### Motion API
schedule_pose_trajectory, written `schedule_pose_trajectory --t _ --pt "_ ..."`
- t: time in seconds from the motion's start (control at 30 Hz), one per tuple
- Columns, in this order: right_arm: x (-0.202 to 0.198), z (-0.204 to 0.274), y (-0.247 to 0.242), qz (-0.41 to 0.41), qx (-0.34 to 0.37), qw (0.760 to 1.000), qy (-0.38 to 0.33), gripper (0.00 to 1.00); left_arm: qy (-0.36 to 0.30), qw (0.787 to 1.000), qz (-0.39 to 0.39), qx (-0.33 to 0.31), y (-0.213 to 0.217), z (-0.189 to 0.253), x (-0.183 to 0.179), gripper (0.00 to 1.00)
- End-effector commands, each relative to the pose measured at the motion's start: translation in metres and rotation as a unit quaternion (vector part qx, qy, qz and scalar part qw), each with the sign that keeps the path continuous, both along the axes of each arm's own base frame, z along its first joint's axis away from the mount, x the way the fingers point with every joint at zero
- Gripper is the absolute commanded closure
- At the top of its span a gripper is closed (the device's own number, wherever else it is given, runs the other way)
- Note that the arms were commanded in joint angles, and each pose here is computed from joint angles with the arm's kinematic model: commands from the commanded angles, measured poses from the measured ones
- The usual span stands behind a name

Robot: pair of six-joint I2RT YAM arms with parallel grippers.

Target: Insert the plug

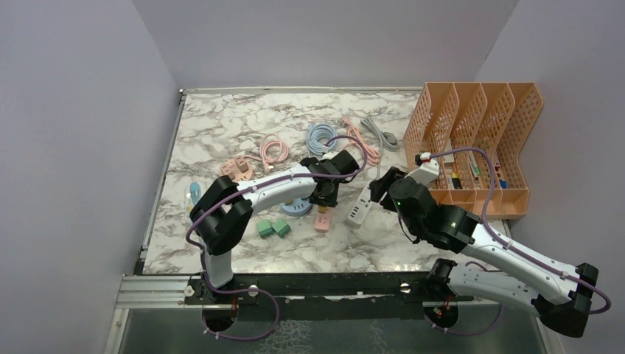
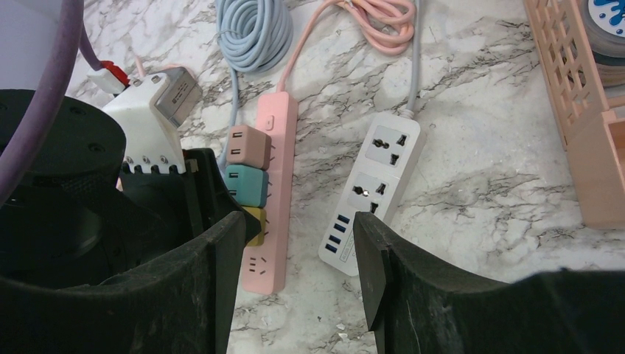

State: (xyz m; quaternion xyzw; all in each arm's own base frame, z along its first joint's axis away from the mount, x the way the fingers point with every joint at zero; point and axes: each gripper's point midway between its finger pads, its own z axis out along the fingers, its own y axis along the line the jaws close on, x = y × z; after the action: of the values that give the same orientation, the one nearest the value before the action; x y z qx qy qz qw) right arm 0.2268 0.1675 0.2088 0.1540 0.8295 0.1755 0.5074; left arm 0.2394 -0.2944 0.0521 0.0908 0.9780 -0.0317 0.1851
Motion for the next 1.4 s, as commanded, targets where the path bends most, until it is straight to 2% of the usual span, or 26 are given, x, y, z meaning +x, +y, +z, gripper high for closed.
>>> schedule_pose_trajectory --t 0.0,0.1,0.13,0.2,0.27,0.37,0.5,0.7,0.93,1.03,1.23,1.37 --pt "0.001 0.004 -0.008 -0.020 -0.001 1.000 -0.011 0.44 0.104 0.991 -0.009 0.078 0.029 -0.081 -0.034 1.00" --pt "0.002 0.007 -0.008 -0.018 -0.004 1.000 -0.016 0.44 0.091 0.994 -0.011 0.066 0.023 -0.067 -0.028 1.00" --pt "0.003 0.008 -0.007 -0.014 -0.004 1.000 -0.019 0.44 0.084 0.995 -0.011 0.060 0.020 -0.059 -0.025 0.97" --pt "0.003 0.011 -0.005 -0.010 -0.002 1.000 -0.023 0.44 0.069 0.997 -0.013 0.045 0.013 -0.039 -0.018 0.78" --pt "0.003 0.012 -0.004 -0.006 0.000 1.000 -0.023 0.44 0.052 0.998 -0.019 0.028 0.006 -0.015 -0.012 0.64" --pt "0.003 0.012 -0.004 -0.006 0.000 1.000 -0.023 0.44 0.015 1.000 -0.027 0.003 -0.003 0.024 0.000 0.49" --pt "0.003 0.011 -0.005 -0.007 -0.003 1.000 -0.024 0.44 -0.019 0.999 -0.028 -0.013 0.001 0.058 0.004 0.38" --pt "0.003 0.007 0.000 0.003 -0.007 1.000 -0.019 0.44 -0.046 0.999 0.003 -0.017 0.026 0.075 -0.004 0.38" --pt "0.003 0.000 0.006 0.012 -0.012 1.000 -0.007 0.44 -0.061 0.994 0.092 0.008 0.088 0.059 -0.021 0.43" --pt "0.004 -0.002 0.009 0.016 -0.014 1.000 -0.003 0.44 -0.039 0.991 0.129 0.015 0.110 0.040 -0.033 0.42" --pt "0.005 -0.005 0.014 0.024 -0.020 1.000 0.003 0.45 0.012 0.984 0.177 -0.032 0.108 0.015 -0.057 0.37" --pt "0.005 -0.005 0.015 0.025 -0.020 0.999 0.004 0.45 0.022 0.975 0.215 -0.061 0.107 0.007 -0.065 0.30"
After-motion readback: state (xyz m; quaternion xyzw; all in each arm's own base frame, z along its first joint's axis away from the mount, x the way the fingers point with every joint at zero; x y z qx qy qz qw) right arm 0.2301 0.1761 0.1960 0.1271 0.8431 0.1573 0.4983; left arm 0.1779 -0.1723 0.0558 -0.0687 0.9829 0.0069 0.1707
